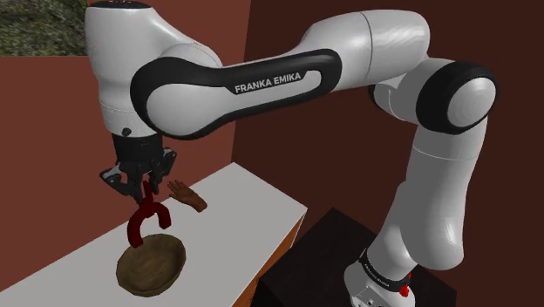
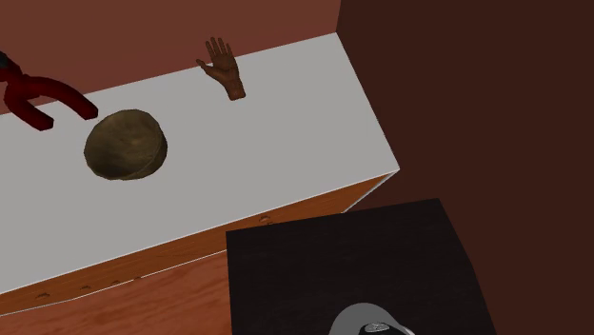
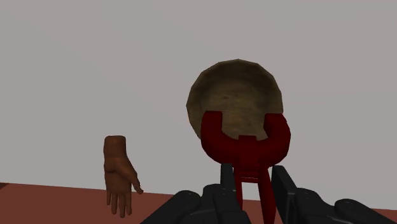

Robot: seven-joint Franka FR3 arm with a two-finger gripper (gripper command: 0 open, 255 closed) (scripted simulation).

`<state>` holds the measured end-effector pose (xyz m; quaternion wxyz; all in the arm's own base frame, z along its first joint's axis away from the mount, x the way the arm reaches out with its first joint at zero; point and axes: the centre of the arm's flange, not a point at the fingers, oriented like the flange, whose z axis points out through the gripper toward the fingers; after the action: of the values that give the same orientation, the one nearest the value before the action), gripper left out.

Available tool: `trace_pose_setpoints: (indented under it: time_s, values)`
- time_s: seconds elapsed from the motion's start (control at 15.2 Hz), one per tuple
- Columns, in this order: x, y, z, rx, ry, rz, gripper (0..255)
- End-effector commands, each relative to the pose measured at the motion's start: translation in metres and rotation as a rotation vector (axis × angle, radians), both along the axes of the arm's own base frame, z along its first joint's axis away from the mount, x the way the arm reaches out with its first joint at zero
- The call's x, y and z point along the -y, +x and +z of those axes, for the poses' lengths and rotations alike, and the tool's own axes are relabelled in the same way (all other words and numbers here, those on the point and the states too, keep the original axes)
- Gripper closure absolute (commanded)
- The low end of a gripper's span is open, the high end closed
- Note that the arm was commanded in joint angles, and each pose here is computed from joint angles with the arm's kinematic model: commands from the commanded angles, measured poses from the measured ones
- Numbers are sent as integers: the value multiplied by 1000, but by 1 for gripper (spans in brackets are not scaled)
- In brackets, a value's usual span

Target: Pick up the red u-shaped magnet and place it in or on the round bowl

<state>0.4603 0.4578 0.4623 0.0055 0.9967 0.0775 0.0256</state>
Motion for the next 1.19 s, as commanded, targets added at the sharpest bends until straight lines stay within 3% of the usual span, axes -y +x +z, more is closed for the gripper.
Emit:
trace_pose_setpoints:
  time_s: [0.0, 1.12]
  values:
    - [-13, -2, -2, 0, 0, -2, 255]
    - [-13, -2, -92, 0, 0, -2, 255]
